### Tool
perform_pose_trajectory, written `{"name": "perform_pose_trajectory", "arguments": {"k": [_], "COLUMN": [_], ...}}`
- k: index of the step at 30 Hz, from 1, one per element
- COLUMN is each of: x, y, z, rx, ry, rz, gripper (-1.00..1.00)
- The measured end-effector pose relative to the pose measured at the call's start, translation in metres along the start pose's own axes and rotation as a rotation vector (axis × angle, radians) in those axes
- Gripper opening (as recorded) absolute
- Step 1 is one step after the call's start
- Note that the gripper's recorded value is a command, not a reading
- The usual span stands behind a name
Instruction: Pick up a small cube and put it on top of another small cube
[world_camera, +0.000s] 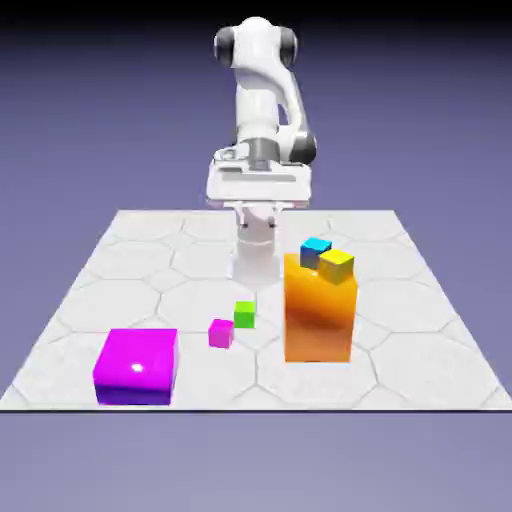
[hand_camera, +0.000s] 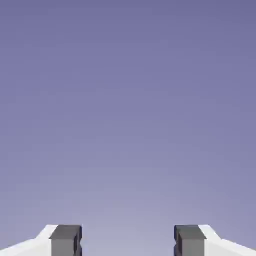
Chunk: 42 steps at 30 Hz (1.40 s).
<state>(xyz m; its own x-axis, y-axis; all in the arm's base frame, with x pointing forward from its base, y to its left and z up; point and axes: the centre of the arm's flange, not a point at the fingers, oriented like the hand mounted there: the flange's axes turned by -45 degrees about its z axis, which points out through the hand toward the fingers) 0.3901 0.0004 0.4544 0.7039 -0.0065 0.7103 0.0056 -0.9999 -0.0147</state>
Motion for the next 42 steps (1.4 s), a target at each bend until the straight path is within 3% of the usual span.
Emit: {"name": "perform_pose_trajectory", "arguments": {"k": [21, 42], "x": [-0.077, -0.204], "y": [0.069, 0.089], "z": [0.049, 0.065], "rx": [-0.025, -0.293], "ry": [-0.112, -0.143], "rz": [1.037, 2.053], "gripper": [0.0, 0.0]}}
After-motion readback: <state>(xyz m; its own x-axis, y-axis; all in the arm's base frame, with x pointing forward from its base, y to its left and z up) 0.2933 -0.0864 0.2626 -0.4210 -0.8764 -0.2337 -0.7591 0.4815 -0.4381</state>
